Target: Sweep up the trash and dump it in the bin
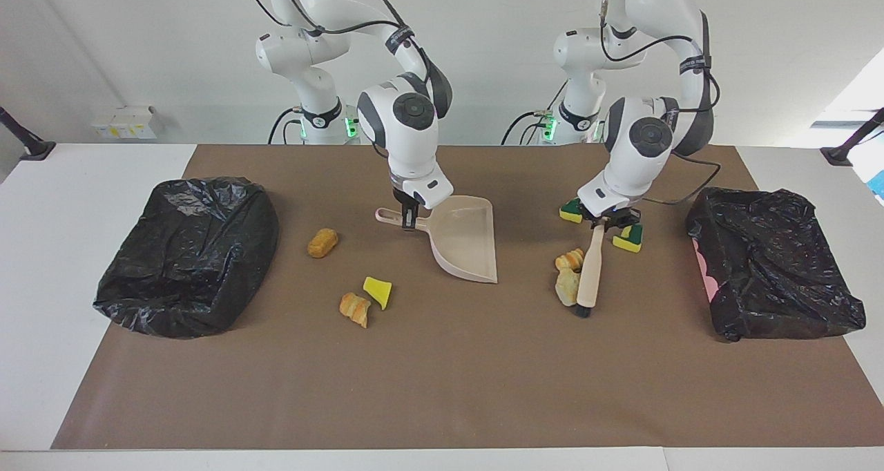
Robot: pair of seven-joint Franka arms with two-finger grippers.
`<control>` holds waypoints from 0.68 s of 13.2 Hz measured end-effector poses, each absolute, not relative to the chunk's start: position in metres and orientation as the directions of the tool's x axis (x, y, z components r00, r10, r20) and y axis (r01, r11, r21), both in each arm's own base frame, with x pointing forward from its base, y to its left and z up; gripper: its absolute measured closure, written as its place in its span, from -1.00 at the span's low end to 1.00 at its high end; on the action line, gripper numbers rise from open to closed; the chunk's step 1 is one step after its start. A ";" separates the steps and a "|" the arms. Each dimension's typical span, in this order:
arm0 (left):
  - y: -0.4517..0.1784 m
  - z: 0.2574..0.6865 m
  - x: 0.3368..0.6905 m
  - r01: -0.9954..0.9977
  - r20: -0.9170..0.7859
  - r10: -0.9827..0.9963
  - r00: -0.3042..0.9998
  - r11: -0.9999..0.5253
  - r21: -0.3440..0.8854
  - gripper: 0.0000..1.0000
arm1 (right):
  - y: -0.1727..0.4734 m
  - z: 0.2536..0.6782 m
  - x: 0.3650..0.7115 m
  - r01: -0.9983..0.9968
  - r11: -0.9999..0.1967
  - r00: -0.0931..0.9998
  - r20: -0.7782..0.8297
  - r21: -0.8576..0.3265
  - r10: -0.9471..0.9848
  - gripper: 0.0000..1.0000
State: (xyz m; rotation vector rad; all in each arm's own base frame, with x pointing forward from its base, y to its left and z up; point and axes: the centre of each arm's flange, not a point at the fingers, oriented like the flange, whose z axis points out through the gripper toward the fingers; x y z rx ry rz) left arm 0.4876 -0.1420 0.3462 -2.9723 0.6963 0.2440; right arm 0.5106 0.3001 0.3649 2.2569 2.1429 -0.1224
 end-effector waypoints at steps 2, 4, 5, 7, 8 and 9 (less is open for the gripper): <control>-0.170 0.347 0.465 -0.476 -0.177 -0.463 0.869 -0.879 -0.038 0.48 | 0.301 0.354 0.510 0.998 -0.049 0.047 -0.069 -0.026 0.996 0.35; -0.204 0.348 0.444 -0.460 -0.172 -0.449 0.877 -0.888 -0.024 0.48 | 0.301 0.348 0.511 0.999 -0.047 0.046 -0.069 -0.024 0.997 0.35; -0.223 0.349 0.433 -0.457 -0.170 -0.446 0.879 -0.889 -0.028 0.48 | 0.301 0.349 0.511 0.999 -0.047 0.045 -0.069 -0.024 0.997 0.35; -0.260 0.351 0.411 -0.425 -0.162 -0.414 0.896 -0.904 -0.039 0.48 | 0.302 0.349 0.511 0.999 -0.047 0.045 -0.068 -0.023 0.997 0.35; -0.275 0.355 0.401 -0.391 -0.156 -0.383 0.910 -0.920 -0.023 0.48 | 0.302 0.349 0.511 0.999 -0.047 0.045 -0.068 -0.023 0.997 0.35; -0.287 0.358 0.393 -0.363 -0.155 -0.360 0.920 -0.932 0.004 0.48 | 0.302 0.349 0.511 0.999 -0.047 0.045 -0.068 -0.023 0.997 0.35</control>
